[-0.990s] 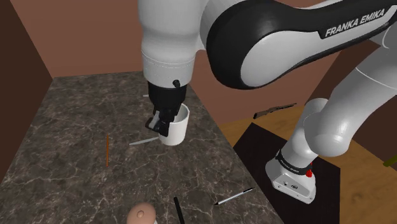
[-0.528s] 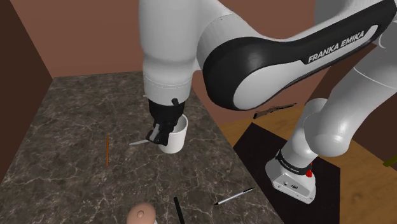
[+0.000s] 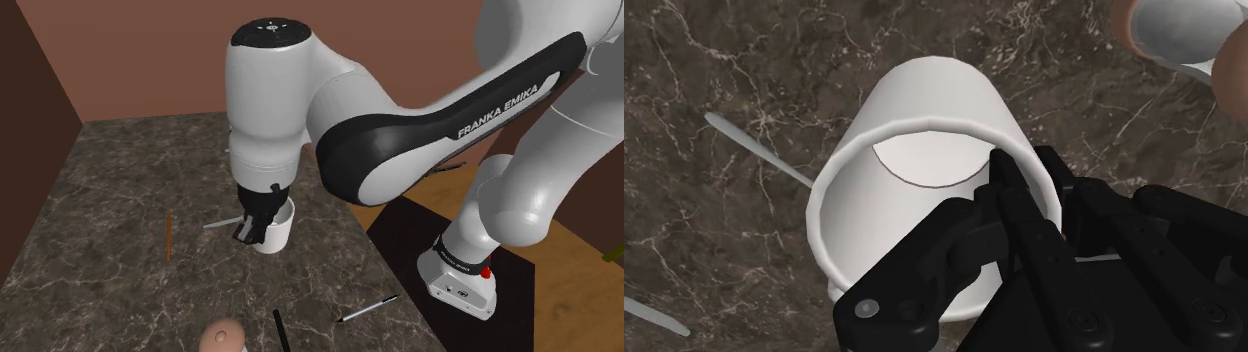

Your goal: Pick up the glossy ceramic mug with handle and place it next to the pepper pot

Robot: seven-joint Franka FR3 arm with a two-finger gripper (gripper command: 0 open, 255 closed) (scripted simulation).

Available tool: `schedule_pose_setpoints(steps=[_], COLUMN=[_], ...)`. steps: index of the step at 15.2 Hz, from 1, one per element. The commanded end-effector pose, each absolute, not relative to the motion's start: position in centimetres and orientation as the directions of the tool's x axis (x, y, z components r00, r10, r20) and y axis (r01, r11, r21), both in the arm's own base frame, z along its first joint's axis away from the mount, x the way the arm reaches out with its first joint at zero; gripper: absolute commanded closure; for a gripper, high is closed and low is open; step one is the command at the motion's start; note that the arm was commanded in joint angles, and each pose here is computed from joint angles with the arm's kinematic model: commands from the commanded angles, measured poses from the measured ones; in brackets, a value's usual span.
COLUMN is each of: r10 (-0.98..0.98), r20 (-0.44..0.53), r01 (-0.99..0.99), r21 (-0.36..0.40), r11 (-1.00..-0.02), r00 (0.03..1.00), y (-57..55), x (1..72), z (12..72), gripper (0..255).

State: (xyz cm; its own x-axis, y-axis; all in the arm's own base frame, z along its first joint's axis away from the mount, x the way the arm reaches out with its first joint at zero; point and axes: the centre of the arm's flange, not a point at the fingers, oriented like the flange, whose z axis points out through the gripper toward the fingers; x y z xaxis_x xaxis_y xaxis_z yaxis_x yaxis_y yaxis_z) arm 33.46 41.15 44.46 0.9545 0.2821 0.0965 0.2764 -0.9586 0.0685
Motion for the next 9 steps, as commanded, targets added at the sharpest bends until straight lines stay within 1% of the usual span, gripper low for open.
schedule_pose_setpoints(steps=[1,9], r10=[0.282,0.282], r20=[0.097,0.097], r01=[0.276,0.276], r21=[0.068,0.068], r11=[-0.959,-0.959], r00=[0.954,0.954], y=[41.2,41.2], x=[33.6,33.6], z=[43.5,39.2], gripper=[255,255])
